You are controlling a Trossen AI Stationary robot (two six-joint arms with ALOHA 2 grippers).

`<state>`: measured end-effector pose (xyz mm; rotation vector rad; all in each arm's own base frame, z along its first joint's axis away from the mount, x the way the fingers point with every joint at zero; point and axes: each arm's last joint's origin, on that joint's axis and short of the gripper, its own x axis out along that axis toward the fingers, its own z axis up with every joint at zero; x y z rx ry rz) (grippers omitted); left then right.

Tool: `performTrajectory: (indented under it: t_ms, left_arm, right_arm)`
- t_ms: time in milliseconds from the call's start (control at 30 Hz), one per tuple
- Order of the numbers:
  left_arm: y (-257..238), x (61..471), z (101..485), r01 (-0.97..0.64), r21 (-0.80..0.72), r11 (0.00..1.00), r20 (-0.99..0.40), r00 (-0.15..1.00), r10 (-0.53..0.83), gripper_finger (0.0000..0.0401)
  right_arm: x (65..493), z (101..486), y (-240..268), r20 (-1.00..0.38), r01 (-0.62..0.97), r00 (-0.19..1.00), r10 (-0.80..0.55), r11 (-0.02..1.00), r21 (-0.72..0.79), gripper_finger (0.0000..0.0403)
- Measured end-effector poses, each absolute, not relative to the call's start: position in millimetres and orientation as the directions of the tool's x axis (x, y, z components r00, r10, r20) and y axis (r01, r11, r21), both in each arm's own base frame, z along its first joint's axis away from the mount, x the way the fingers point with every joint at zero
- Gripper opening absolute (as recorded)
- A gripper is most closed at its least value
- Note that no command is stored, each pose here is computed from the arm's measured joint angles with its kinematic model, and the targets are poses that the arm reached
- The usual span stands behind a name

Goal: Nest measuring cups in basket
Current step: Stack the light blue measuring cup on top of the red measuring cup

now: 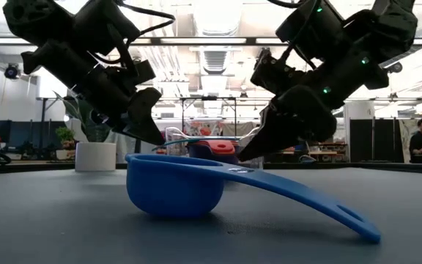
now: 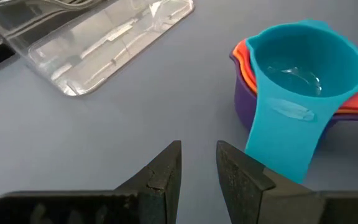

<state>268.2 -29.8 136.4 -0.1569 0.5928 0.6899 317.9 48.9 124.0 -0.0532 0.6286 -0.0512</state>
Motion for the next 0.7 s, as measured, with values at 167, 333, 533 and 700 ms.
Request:
performTrajectory:
  t_ms: [167, 333, 533, 700]
  left_arm:
    - [-29, 268, 136, -0.629, 0.042, 0.776, -0.577, 0.620, 0.533, 0.0084]
    - [-30, 271, 137, -0.612, 0.012, 0.791, -0.582, 0.638, 0.503, 0.0084]
    - [-32, 276, 143, -0.597, -0.016, 0.802, -0.579, 0.659, 0.479, 0.0084]
    - [-32, 277, 144, -0.586, -0.029, 0.810, -0.584, 0.667, 0.462, 0.0084]
  right_arm:
    - [319, 127, 45, -0.577, 0.045, 0.814, -0.072, 0.997, -0.061, 0.0013]
    - [319, 129, 43, -0.571, 0.059, 0.817, -0.078, 0.997, -0.051, 0.0013]
    - [321, 132, 42, -0.566, 0.063, 0.821, -0.080, 0.997, -0.050, 0.0013]
    - [325, 136, 42, -0.551, 0.063, 0.831, -0.079, 0.997, -0.048, 0.0013]
